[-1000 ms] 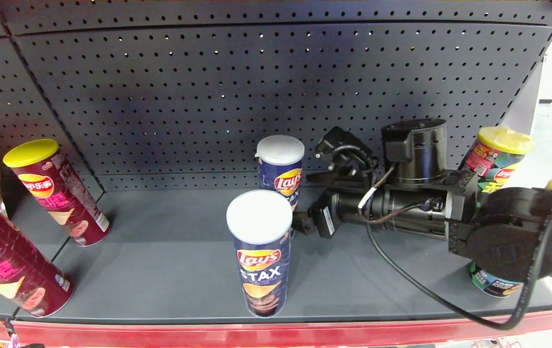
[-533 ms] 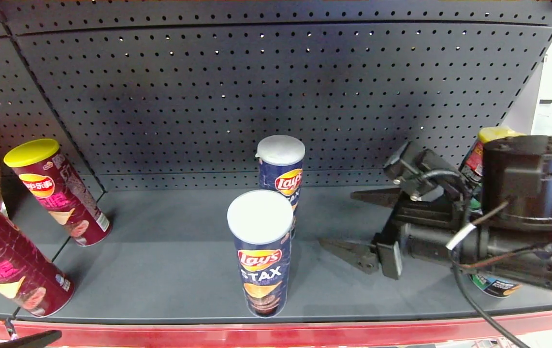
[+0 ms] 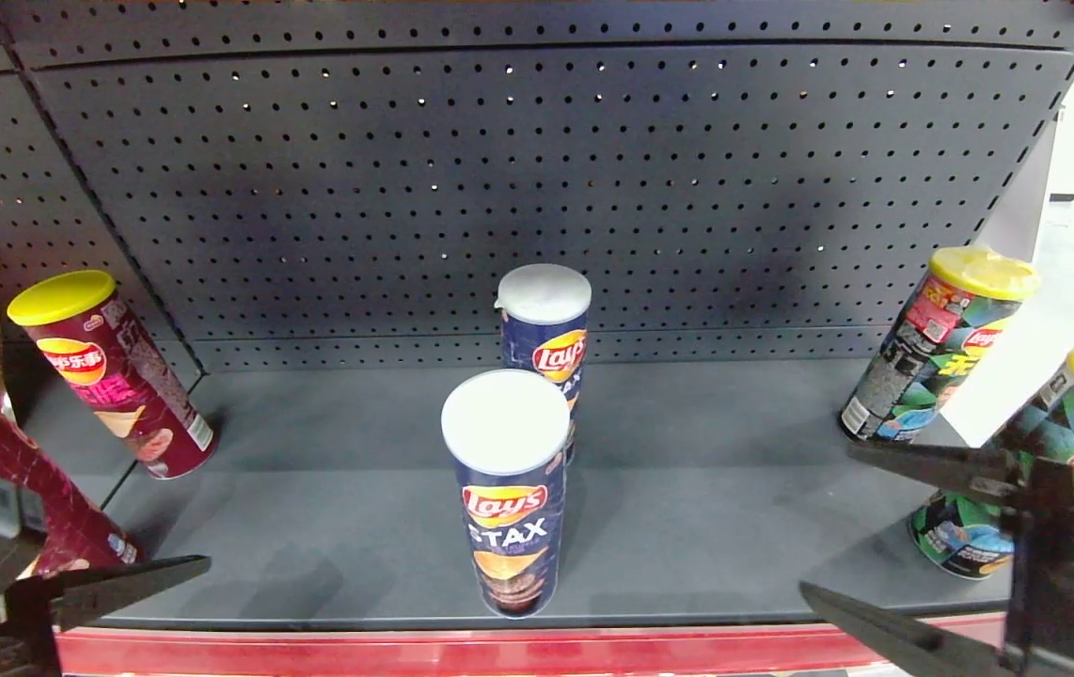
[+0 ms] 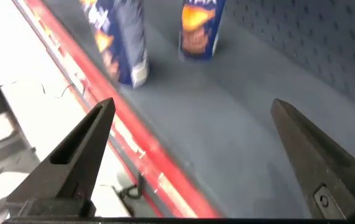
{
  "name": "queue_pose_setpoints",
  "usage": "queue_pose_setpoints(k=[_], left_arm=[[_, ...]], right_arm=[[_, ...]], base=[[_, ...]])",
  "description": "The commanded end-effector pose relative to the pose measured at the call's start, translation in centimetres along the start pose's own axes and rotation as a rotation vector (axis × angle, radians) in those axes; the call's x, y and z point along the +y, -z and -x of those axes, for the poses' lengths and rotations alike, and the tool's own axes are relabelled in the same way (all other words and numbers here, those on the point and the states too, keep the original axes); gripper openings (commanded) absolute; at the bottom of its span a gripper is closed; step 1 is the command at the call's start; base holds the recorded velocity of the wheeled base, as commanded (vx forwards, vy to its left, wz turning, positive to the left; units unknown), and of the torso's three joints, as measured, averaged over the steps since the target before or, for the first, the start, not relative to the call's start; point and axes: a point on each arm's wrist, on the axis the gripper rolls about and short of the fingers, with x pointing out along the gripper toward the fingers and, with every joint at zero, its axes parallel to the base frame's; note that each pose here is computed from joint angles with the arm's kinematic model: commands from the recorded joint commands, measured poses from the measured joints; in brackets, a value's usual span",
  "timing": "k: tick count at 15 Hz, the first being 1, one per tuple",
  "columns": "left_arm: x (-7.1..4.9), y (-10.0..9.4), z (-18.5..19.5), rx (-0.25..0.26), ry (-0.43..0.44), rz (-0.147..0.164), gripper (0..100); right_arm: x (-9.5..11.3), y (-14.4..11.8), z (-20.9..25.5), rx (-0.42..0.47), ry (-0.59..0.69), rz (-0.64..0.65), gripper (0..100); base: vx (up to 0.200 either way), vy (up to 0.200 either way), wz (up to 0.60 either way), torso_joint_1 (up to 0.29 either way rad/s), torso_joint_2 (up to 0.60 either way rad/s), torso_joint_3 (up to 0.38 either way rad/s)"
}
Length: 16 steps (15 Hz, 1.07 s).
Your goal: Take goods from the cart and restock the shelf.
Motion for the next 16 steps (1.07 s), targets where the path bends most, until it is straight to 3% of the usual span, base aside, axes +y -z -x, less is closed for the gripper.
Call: queue_pose_setpoints(k=[1,5,7,11,16], left_arm=[[1.0,-0.3,-3.2,0.096,0.023,0.027,100],[1.7,0.0,-5.3,0.179,0.034,0.04,100],[2.0,0.3,-6.5,0.231,0.045,0.007,100],[2.7,-0.2,-8.9,0.286,0.063,-0.011,100],[3.7,-1.9,-11.7,0.297,0.067,-0.015,100]], right_arm=[[1.3,2.3,6.4,-0.056,0.027,0.005,100],[1.8,3.9,11.0,-0.099,0.258,-0.076,100],[1.9,4.2,11.8,-0.121,0.41,-0.162,100],[2.1,4.4,12.2,-0.142,0.479,-0.206,100],[2.3,5.0,12.3,-0.142,0.526,-0.229,100]], base=[[0.0,0.0,0.0,0.0,0.0,0.0],[0.0,0.0,0.0,0.0,0.0,0.0],[0.0,0.0,0.0,0.0,0.0,0.0],[0.0,0.0,0.0,0.0,0.0,0.0],[0.0,0.0,0.0,0.0,0.0,0.0]])
